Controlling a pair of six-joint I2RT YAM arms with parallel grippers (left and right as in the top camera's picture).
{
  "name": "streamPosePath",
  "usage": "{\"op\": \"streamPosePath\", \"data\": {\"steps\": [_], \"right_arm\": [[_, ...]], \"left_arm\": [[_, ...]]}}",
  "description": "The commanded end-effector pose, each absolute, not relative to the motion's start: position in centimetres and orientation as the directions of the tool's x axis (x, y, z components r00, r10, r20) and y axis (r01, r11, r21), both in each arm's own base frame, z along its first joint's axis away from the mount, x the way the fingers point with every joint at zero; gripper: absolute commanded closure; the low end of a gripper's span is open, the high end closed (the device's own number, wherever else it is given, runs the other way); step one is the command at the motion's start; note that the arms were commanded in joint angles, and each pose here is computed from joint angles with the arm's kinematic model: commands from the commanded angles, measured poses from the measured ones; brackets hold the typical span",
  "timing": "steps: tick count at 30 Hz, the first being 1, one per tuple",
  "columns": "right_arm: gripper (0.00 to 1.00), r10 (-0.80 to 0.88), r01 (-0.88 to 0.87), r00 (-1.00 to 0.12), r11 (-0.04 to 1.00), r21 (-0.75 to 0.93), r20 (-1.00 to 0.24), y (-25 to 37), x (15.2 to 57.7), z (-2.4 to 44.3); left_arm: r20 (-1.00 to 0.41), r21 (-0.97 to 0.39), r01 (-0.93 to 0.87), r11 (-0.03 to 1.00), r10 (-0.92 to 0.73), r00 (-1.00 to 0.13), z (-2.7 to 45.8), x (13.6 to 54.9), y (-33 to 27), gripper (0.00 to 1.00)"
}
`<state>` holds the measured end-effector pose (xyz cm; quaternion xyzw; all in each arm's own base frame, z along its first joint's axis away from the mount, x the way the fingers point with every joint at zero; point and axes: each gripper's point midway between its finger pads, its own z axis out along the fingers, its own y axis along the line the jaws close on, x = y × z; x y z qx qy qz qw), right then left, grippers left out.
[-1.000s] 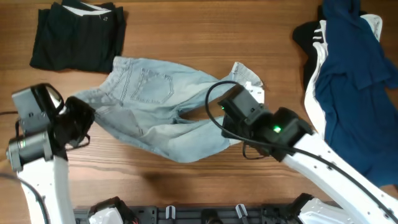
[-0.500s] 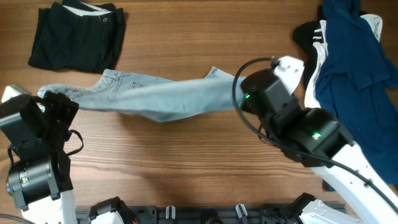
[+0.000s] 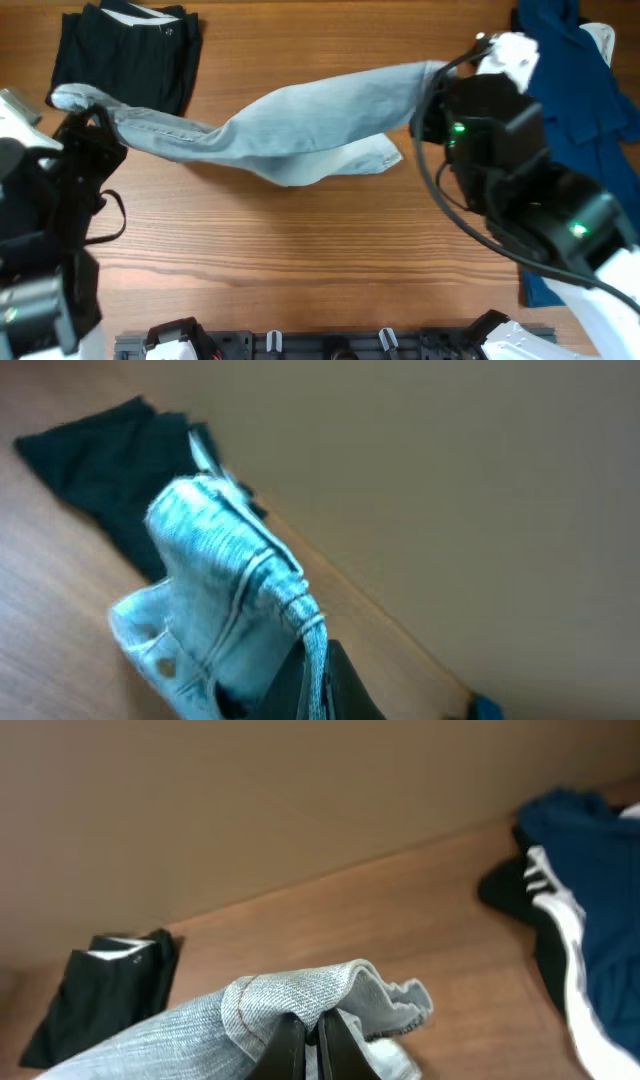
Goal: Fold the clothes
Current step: 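Lift and stretch the shorts between both grippers, then lay them flat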
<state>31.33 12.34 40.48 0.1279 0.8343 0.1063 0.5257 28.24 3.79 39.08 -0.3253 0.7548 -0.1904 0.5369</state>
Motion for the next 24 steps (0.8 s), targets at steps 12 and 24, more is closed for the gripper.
{"op": "streamPosePath", "data": {"steps": [12,24], "right_arm": [[0.96,0.371,0.129,-0.111,0.925,0.357,-0.922,6.0,27.1,53.9],[0.96,0.366,0.104,-0.060,0.928,0.359,-0.929,5.6,26.5,56.8]], "left_arm": [[-0.791,-0.608,-0.007,0.794,-0.607,-0.081,53.0,23.8,0.1,0.96],[-0.768,-0.627,0.013,0.779,-0.615,-0.179,53.1,24.6,-1.2,0.96]]}}
